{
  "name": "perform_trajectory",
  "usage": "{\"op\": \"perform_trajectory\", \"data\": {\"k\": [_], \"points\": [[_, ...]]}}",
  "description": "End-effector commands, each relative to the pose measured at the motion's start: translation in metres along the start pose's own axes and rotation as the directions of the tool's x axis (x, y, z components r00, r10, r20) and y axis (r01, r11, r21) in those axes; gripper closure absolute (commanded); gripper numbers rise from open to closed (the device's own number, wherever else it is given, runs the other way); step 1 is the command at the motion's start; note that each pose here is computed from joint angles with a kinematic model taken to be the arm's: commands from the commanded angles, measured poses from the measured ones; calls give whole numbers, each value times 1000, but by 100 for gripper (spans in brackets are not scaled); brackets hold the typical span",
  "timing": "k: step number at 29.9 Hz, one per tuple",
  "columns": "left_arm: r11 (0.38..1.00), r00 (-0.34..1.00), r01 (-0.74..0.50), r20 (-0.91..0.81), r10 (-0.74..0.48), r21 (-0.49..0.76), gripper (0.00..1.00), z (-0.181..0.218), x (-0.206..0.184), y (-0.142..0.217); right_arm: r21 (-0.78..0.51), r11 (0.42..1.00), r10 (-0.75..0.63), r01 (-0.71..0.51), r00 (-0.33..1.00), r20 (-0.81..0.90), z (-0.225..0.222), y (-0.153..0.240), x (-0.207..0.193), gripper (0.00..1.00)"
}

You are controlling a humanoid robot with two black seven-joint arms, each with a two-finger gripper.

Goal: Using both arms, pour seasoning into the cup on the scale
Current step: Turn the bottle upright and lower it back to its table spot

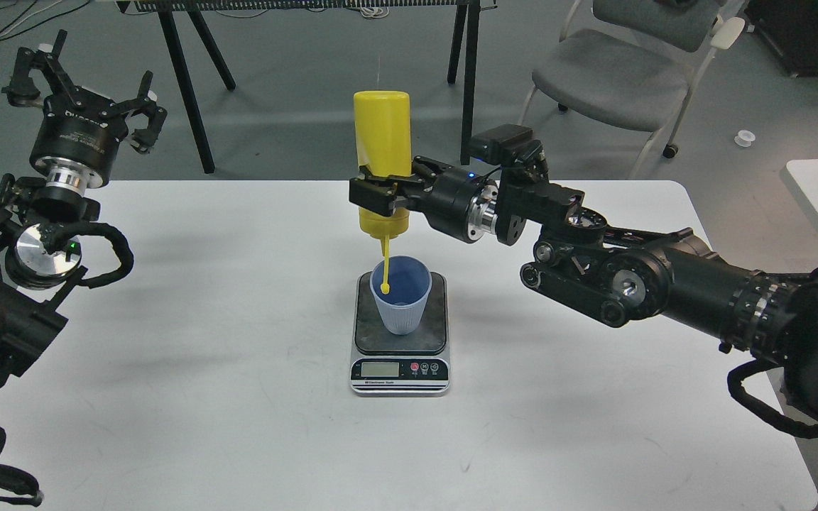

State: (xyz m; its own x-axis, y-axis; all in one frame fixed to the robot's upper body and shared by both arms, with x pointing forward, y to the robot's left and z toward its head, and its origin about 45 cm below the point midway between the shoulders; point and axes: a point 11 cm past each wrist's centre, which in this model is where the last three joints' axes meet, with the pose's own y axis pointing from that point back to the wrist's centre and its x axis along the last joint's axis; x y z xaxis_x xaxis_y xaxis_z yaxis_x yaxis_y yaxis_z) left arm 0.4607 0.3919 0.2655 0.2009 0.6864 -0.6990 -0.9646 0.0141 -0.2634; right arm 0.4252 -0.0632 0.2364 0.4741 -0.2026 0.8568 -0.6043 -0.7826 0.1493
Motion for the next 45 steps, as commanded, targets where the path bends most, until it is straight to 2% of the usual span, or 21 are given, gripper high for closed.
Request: {"op": "perform_trajectory", "data": {"k": [1, 5, 9, 13, 16, 19, 23, 25, 29, 32, 36, 45], "points": [[1000, 1000, 3, 11, -3, -1, 0, 5, 0, -1, -38, 998, 62, -57, 985, 158, 14, 21, 14, 65], [1000, 1000, 13, 7, -13, 0, 0, 3, -5, -4, -118, 986, 153, -118, 924, 351, 40, 57, 32, 63], [1000, 1000, 13, 5, -13, 0, 0, 2, -5, -4, -183, 969, 244, -168, 770, 589, 63, 90, 52, 63], [1000, 1000, 12, 7, -12, 2, 0, 1, -4, -4, -243, 946, 323, -216, 535, 781, 85, 118, 49, 63], [1000, 1000, 13, 6, -13, 4, 0, 0, -5, -4, -252, 935, 331, -248, 361, 872, 96, 132, 44, 63], [1000, 1000, 15, 5, -15, 9, 0, -2, -6, -4, -281, 909, 332, -309, 129, 934, 109, 150, 39, 63], [1000, 1000, 15, 3, -15, 11, 0, -3, -6, -4, -348, 849, 289, -397, -203, 936, 140, 187, 21, 63], [1000, 1000, 18, -6, -18, 19, 0, -9, -8, -4, -331, 832, 196, -445, -323, 926, 146, 195, 6, 63], [999, 1000, 11, -12, -11, 35, 0, -20, -9, -3, -475, 763, 211, -437, -526, 824, 167, 213, -38, 63], [999, 1000, 11, -12, -10, 36, 0, -21, -9, -3, -530, 746, 215, -402, -608, 764, 168, 221, -69, 63], [999, 1000, 11, -8, -11, 35, 0, -19, -9, -4, -542, 752, 168, -375, -686, 708, 153, 203, -103, 63], [997, 999, 30, 43, -33, 69, 0, -21, -11, -1, -577, 742, 132, -342, -769, 625, 138, 195, -140, 61]]}}
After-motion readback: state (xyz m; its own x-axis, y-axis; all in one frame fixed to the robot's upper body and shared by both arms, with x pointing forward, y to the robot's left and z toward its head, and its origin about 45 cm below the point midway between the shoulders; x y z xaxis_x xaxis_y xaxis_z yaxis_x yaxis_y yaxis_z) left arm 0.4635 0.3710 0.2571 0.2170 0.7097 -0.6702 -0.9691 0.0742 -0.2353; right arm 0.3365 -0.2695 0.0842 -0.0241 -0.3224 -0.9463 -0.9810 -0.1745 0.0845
